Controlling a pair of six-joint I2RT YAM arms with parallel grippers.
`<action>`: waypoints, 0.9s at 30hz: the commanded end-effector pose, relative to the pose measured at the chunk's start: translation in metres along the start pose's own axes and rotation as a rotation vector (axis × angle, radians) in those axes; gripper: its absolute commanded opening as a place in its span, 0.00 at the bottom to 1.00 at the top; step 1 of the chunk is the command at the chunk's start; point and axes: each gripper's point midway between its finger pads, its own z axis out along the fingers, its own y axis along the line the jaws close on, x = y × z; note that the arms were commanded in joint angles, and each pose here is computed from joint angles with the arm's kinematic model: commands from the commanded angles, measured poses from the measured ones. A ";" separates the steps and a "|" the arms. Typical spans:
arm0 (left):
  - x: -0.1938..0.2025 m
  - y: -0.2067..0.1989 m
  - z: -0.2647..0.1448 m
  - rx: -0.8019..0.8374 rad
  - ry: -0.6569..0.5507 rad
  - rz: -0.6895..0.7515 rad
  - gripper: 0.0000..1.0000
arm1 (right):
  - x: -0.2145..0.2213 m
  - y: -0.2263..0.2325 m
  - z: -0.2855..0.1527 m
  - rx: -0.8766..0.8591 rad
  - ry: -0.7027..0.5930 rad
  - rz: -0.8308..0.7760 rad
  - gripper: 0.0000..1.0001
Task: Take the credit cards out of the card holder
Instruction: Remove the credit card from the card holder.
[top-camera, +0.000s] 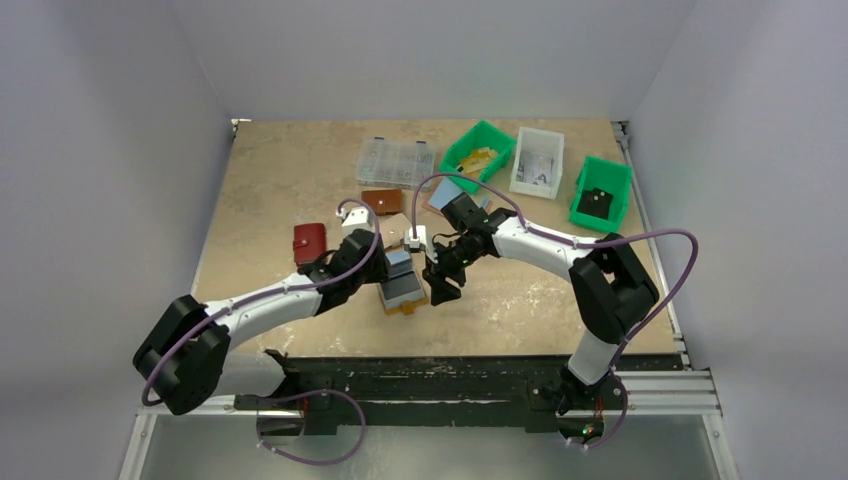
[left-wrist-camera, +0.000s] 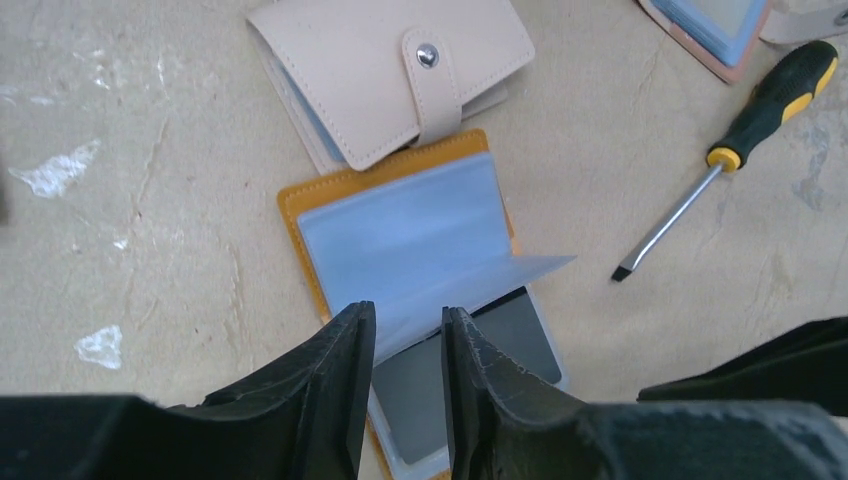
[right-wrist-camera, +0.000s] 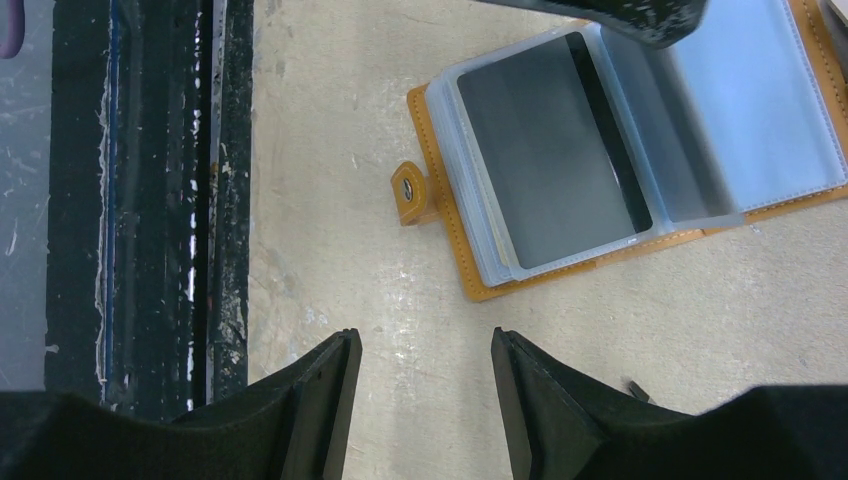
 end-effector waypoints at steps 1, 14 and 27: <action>-0.022 -0.011 0.010 0.026 -0.027 0.041 0.33 | -0.011 0.000 -0.001 0.000 -0.023 -0.023 0.59; -0.019 -0.026 0.034 0.166 0.088 0.034 0.24 | -0.012 0.000 -0.003 0.007 -0.024 -0.030 0.59; 0.004 -0.029 0.021 0.291 0.167 -0.083 0.26 | -0.010 -0.001 -0.003 0.008 -0.019 -0.030 0.60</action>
